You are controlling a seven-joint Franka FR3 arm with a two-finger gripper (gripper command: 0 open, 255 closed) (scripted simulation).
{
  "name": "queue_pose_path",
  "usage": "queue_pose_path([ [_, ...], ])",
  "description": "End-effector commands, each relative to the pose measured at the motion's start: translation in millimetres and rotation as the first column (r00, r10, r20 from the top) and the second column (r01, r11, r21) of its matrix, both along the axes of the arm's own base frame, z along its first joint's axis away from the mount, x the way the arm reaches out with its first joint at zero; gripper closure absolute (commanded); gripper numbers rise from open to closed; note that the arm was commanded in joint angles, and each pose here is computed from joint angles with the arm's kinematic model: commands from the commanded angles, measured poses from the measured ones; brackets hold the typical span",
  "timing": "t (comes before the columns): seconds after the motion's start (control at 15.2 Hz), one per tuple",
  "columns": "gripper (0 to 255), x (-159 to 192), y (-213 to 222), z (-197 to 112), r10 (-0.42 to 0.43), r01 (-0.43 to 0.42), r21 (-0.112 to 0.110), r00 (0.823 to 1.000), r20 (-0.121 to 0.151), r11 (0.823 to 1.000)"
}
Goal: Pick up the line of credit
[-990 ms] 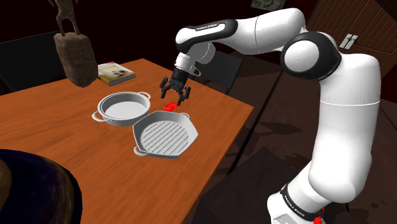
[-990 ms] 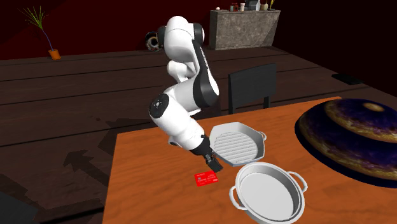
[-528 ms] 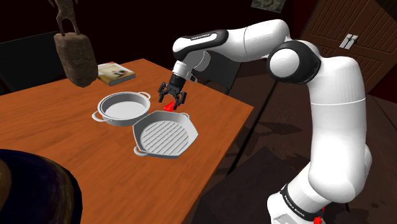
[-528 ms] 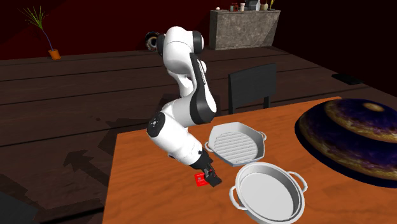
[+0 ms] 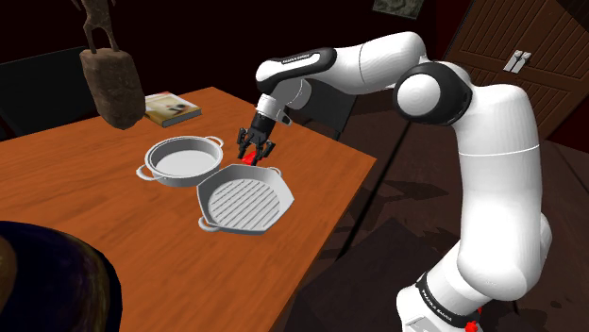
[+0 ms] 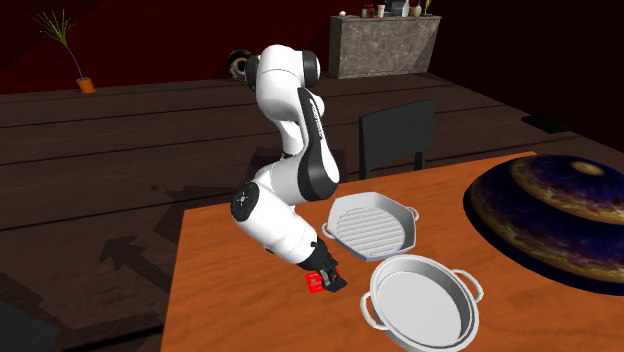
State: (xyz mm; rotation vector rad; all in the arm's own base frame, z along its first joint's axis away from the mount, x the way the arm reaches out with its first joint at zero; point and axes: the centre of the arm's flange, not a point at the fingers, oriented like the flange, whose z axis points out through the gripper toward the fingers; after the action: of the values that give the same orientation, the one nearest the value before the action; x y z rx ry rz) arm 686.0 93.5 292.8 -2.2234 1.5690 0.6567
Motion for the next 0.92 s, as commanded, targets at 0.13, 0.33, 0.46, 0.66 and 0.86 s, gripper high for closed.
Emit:
queue_pose_path([
  [0.13,255,0.5,-1.0,-8.0,0.0,0.0,-0.002,1.0,-0.005,1.0],
  [0.33,255,-0.8,1.5,-6.5,0.0,0.0,-0.002,1.0,-0.005,1.0],
  [0.46,255,-0.8,1.5,4.1,0.0,0.0,-0.002,1.0,-0.005,1.0],
  [0.66,255,-0.7,1.6,19.9,0.0,0.0,-0.002,1.0,-0.005,1.0],
  [0.86,255,-0.7,1.6,35.8,0.0,0.0,-0.002,1.0,-0.005,1.0],
])
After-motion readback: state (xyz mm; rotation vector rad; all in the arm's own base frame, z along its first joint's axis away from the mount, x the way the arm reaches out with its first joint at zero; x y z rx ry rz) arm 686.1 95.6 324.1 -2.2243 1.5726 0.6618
